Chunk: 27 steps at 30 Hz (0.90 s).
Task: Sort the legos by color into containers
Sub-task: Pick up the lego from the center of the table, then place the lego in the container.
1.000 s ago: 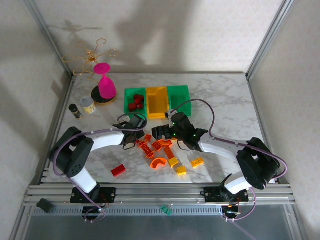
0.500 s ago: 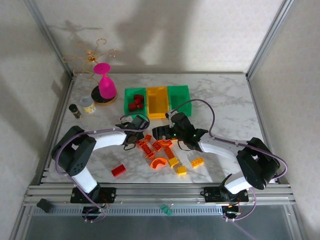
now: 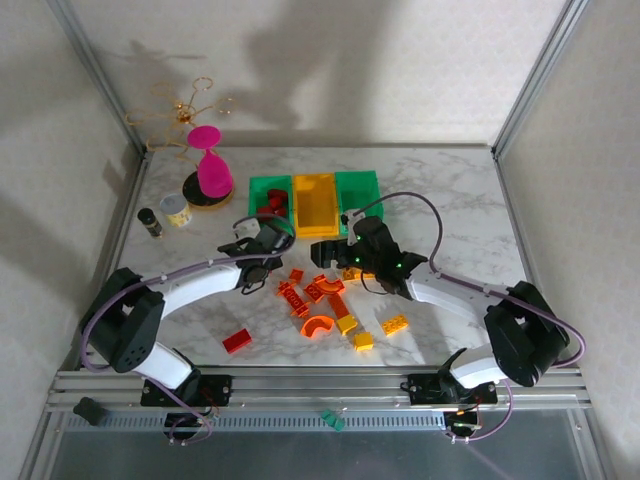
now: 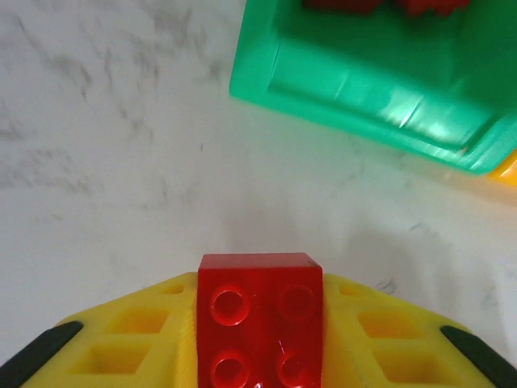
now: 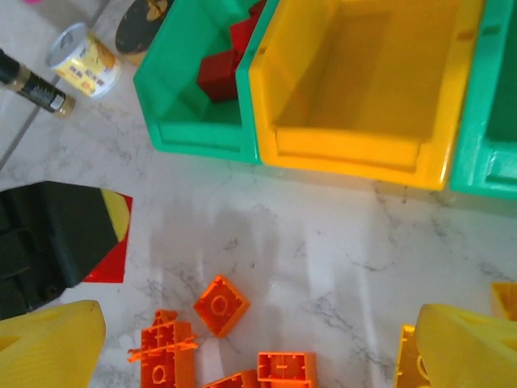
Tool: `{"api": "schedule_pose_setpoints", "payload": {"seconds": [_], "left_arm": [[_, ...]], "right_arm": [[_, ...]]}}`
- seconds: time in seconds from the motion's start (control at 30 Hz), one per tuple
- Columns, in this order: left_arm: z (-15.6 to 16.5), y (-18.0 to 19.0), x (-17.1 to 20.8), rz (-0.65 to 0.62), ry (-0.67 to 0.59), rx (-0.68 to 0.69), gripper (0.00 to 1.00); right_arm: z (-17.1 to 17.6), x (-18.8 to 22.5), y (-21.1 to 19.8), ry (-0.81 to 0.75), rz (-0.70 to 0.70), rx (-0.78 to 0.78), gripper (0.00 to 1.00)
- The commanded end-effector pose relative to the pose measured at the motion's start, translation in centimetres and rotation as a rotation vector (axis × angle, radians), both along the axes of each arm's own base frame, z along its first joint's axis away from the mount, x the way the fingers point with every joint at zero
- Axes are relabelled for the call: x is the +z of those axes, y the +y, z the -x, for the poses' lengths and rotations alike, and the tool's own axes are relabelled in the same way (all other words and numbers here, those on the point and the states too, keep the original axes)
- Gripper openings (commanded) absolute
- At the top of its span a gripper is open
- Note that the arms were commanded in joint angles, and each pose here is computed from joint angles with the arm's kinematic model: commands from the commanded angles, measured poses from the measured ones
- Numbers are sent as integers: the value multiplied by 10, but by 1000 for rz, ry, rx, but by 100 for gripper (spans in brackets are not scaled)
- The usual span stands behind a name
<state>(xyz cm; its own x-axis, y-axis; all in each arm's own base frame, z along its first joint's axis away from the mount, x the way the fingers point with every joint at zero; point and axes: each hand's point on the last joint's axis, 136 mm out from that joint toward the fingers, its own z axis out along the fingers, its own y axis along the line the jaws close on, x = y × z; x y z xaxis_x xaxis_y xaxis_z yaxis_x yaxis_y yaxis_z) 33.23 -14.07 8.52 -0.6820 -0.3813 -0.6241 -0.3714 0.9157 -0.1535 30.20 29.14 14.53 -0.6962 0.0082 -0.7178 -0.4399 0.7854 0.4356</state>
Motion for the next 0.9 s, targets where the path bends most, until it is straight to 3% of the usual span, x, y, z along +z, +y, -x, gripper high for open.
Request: {"api": "schedule_pose_setpoints", "payload": {"seconds": [0.0, 0.27, 0.6, 0.87], "left_arm": [[-24, 4, 47, -107, -105, -12, 33], [-85, -19, 86, -130, -177, -62, 33], [-154, -16, 60, -170, -168, -33, 33], [-181, -16, 29, -182, -124, -21, 38]], "right_arm": [[-13, 22, -4, -23, -49, -50, 99], [-21, 28, -7, -32, -87, -87, 99], [-36, 25, -17, -32, -84, -121, 99], [-37, 23, -20, -35, -62, -125, 99]]}}
